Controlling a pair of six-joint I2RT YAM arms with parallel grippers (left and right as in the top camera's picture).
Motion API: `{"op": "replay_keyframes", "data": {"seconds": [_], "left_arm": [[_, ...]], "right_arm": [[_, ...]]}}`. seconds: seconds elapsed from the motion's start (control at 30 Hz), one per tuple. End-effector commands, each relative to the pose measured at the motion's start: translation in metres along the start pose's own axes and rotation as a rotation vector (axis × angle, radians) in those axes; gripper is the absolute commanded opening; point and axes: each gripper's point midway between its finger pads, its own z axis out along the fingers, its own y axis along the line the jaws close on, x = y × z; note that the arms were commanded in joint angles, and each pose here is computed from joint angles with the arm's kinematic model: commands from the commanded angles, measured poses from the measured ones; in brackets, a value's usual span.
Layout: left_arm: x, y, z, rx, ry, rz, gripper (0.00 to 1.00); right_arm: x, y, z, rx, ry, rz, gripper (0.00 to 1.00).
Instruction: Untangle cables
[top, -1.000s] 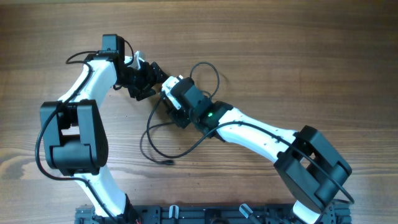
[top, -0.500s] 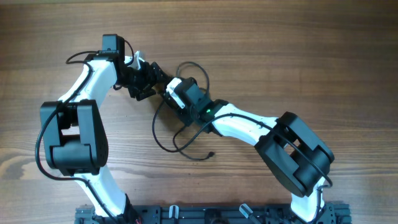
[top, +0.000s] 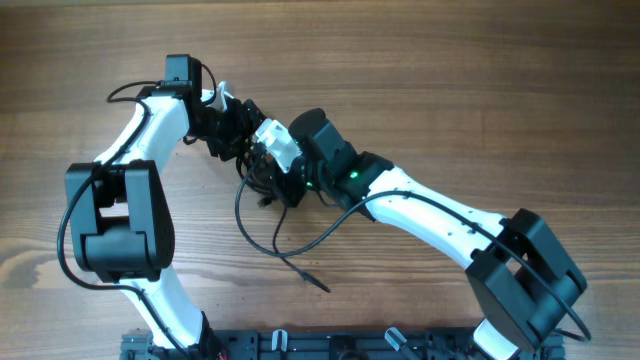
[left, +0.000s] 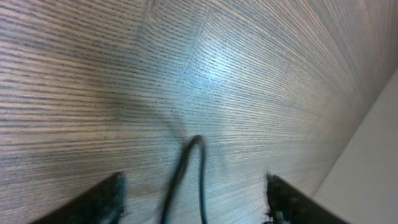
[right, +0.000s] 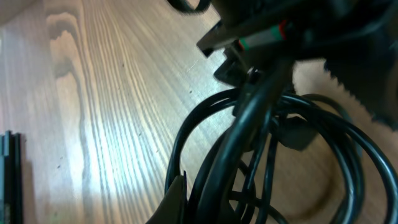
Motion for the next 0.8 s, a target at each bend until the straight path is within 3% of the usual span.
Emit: {"op": "replay_keyframes", "data": {"seconds": [0.0, 0.1, 0.23, 0.37, 0.53, 0.67, 0.77], "left_arm": [[-0.001, 0.0, -0.004, -0.004, -0.013, -0.001, 0.67], [-0.001, -0.008, -0.011, 0.081, 0.007, 0.026, 0.68], [0.015, -0.043, -0.022, 0.324, 0.073, 0.215, 0.74], [0.027, -0.058, -0.02, 0.38, 0.108, 0.26, 0.74], [0.041, -0.072, -0.008, 0.375, 0.15, 0.273, 0.74], [0.034, -0.045, 0.018, 0.094, 0.101, 0.105, 0.73], [0.039, -0.043, 0.029, 0.018, 0.091, 0.098, 0.71]], "right_arm": [[0.006, -0.02, -0.015, 0.069, 0.036, 0.055, 0.04], [0.026, -0.029, -0.021, 0.064, 0.109, 0.108, 0.04], [0.031, -0.024, -0.028, -0.063, 0.123, 0.151, 0.04], [0.032, -0.033, -0.033, -0.063, 0.116, 0.177, 0.04], [0.045, -0.038, -0.035, -0.037, 0.166, 0.156, 0.04], [0.049, -0.04, -0.036, -0.021, 0.178, 0.163, 0.04], [0.051, -0.046, -0.036, 0.014, 0.187, 0.164, 0.04]]}}
